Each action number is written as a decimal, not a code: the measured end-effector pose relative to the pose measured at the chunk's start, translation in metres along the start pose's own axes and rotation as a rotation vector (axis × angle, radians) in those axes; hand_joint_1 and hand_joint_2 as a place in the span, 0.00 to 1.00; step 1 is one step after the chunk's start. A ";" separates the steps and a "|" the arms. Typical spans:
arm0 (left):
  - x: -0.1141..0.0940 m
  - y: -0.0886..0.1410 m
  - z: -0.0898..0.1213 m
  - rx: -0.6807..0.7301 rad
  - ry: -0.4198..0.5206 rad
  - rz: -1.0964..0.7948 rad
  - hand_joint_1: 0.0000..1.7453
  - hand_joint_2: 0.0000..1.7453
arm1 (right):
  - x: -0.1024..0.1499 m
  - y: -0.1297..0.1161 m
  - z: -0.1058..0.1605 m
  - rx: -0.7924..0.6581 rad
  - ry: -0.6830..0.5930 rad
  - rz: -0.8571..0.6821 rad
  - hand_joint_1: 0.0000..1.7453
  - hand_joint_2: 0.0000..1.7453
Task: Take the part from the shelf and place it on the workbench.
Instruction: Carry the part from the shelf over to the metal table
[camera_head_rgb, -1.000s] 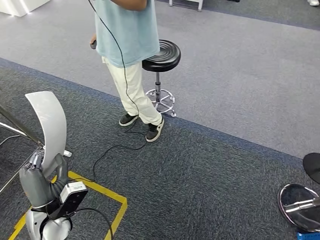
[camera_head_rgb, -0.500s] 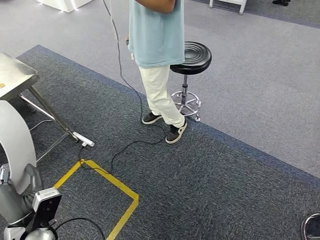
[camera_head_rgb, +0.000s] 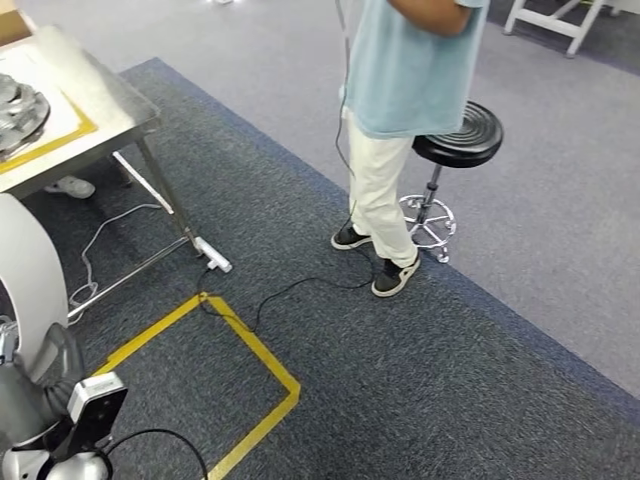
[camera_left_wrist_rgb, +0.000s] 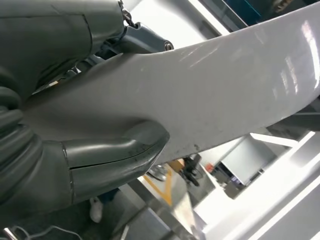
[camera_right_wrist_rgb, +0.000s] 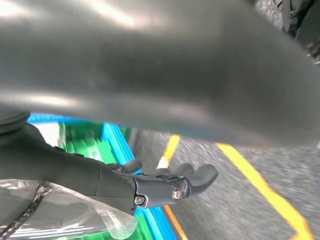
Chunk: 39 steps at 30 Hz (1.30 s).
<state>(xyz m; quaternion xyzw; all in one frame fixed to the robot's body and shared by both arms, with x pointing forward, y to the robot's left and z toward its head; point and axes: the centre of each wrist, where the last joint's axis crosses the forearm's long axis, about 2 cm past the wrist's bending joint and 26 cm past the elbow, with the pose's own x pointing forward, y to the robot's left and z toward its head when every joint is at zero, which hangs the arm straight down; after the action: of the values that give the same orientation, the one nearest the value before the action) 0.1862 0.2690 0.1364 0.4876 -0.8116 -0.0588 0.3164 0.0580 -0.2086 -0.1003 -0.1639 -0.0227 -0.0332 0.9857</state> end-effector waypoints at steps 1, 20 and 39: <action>0.000 0.001 0.001 0.000 0.003 -0.001 1.00 1.00 | -0.002 0.000 0.000 0.002 0.000 0.008 0.00 0.00; 0.000 0.003 0.010 -0.016 0.029 0.009 1.00 1.00 | 0.003 -0.001 0.000 0.011 -0.031 0.043 0.00 0.00; 0.000 -0.013 0.006 -0.010 0.049 0.083 1.00 1.00 | -0.004 -0.007 -0.005 0.084 0.048 -0.072 0.00 0.00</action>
<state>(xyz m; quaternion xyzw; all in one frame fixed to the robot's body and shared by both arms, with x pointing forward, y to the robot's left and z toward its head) 0.1927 0.2614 0.1263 0.4535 -0.8227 -0.0376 0.3407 0.0532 -0.2166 -0.1031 -0.1207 -0.0064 -0.0716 0.9901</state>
